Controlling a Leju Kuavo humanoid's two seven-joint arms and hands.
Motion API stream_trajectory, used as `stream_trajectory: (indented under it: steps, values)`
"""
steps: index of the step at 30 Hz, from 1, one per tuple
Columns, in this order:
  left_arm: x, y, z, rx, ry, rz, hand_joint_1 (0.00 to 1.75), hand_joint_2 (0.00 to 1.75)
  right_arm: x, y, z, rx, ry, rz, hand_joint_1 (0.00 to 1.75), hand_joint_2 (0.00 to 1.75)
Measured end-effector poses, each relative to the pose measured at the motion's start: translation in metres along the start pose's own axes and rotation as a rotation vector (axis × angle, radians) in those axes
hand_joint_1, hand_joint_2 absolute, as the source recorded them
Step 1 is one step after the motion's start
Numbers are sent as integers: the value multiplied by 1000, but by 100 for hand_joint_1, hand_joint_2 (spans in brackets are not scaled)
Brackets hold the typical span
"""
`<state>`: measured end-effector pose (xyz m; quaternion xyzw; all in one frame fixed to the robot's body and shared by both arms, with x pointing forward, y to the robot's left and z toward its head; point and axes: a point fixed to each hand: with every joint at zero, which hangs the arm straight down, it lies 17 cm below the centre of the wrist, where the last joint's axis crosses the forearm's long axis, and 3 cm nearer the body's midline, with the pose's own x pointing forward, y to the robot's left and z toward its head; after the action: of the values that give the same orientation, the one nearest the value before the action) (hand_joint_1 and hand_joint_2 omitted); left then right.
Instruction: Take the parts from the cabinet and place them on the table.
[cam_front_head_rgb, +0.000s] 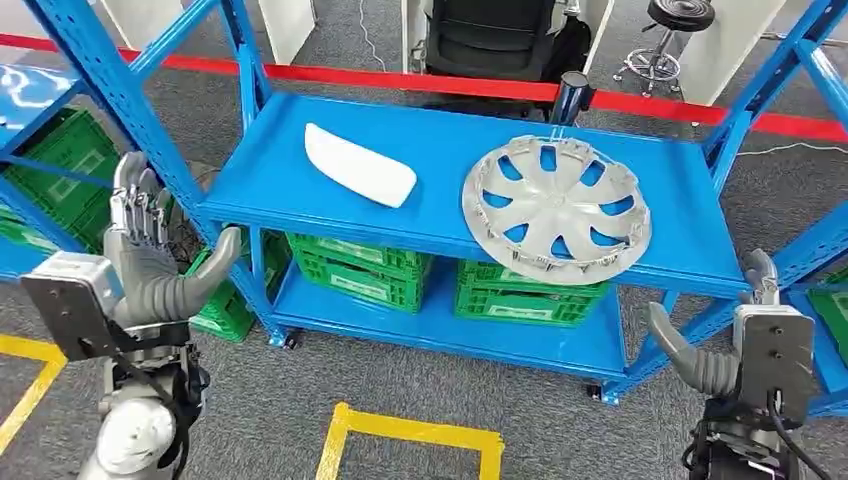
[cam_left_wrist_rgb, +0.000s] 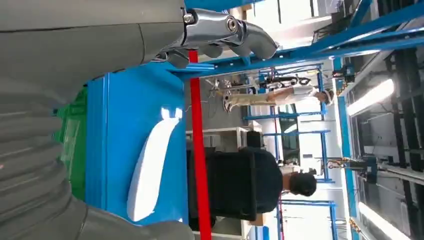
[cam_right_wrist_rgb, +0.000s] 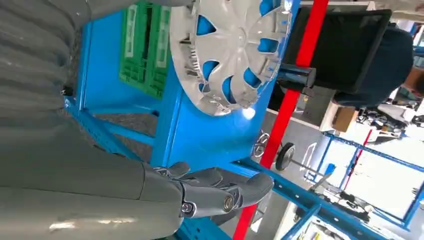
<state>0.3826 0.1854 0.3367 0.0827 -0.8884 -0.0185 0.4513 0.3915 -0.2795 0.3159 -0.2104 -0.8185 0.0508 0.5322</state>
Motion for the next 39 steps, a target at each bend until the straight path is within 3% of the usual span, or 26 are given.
stream_trajectory:
  steps: [39]
  values:
    - [-5,12,2,38,22,-7,0,175,-1,-6,2,-21,6,2,0,175]
